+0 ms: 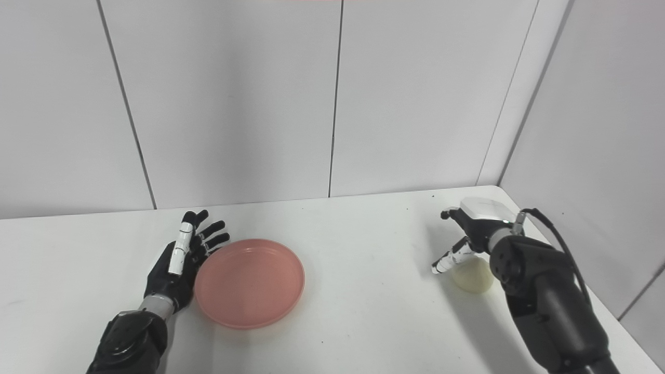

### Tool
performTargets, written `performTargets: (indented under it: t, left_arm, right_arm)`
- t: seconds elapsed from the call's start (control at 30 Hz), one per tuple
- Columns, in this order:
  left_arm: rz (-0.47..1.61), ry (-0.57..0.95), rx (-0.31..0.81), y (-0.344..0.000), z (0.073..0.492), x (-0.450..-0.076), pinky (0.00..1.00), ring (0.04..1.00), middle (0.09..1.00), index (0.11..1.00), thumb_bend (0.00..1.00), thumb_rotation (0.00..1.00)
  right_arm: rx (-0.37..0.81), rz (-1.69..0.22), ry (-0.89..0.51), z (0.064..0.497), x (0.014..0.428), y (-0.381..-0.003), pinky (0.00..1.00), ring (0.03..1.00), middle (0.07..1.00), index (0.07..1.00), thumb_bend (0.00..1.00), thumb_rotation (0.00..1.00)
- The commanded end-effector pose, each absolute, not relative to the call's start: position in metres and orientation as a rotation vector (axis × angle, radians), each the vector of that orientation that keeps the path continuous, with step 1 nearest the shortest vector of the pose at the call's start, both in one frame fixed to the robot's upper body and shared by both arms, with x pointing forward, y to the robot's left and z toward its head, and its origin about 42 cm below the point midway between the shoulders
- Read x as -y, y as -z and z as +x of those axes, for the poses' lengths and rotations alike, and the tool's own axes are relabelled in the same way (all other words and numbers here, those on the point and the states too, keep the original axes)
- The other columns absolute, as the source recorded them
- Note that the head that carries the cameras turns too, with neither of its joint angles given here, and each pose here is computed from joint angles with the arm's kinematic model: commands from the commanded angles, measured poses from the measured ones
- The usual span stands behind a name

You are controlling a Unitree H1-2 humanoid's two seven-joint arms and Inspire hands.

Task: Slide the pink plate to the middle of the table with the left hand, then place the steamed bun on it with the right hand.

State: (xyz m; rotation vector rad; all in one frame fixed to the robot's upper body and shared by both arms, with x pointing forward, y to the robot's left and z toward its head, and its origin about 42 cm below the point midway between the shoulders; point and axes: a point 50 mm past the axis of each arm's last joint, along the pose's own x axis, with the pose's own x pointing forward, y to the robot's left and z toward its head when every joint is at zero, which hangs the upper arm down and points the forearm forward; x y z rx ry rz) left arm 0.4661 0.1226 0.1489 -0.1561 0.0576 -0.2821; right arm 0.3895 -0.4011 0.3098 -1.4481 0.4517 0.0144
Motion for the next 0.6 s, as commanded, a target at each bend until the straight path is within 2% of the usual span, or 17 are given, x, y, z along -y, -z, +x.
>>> performTargets:
  t: [0.0, 0.13, 0.23, 0.27, 0.37, 0.4, 0.47, 0.57]
  left_arm:
    - [-0.154, 0.291, -0.075, -0.15, 0.468, -0.117, 0.76, 0.808, 0.853, 0.936, 0.72, 0.9]
    - [-0.155, 0.291, -0.076, -0.15, 0.469, -0.118, 0.76, 0.808, 0.856, 0.939, 0.72, 0.9]
    - [-0.151, 0.297, -0.071, -0.15, 0.468, -0.119, 0.76, 0.81, 0.858, 0.94, 0.72, 0.91]
    - [-0.152, 0.299, -0.072, -0.15, 0.468, -0.119, 0.77, 0.814, 0.86, 0.941, 0.71, 0.91]
    - [-0.152, 0.296, -0.074, -0.15, 0.468, -0.12, 0.77, 0.812, 0.858, 0.937, 0.72, 0.91]
    - [-0.152, 0.295, -0.075, -0.15, 0.468, -0.12, 0.77, 0.812, 0.857, 0.935, 0.72, 0.91]
    - [-0.15, 0.295, -0.075, -0.15, 0.468, -0.121, 0.77, 0.812, 0.857, 0.936, 0.72, 0.9]
    - [-0.15, 0.294, -0.075, -0.151, 0.467, -0.121, 0.77, 0.812, 0.856, 0.939, 0.72, 0.9]
  right_arm:
    - [-0.428, -1.468, 0.027, 0.395, 0.408, -0.336, 0.61, 0.82, 0.916, 0.863, 1.0, 0.37]
    - [-0.491, -1.445, -0.008, 0.397, 0.417, -0.33, 0.57, 0.774, 0.934, 0.879, 1.0, 0.34]
    - [-0.544, -1.453, -0.01, 0.397, 0.423, -0.327, 0.58, 0.797, 0.922, 0.874, 1.0, 0.37]
    - [-0.555, -1.452, -0.011, 0.397, 0.425, -0.327, 0.61, 0.813, 0.907, 0.87, 1.0, 0.37]
    - [-0.569, -1.435, -0.018, 0.395, 0.426, -0.327, 0.61, 0.785, 0.86, 0.866, 1.0, 0.36]
    - [-0.573, -1.428, -0.021, 0.394, 0.427, -0.327, 0.59, 0.761, 0.842, 0.864, 1.0, 0.36]
    - [-0.582, -1.422, -0.025, 0.393, 0.428, -0.327, 0.49, 0.644, 0.746, 0.863, 1.0, 0.37]
    - [-0.591, -1.414, -0.026, 0.391, 0.429, -0.324, 0.5, 0.658, 0.735, 0.861, 1.0, 0.37]
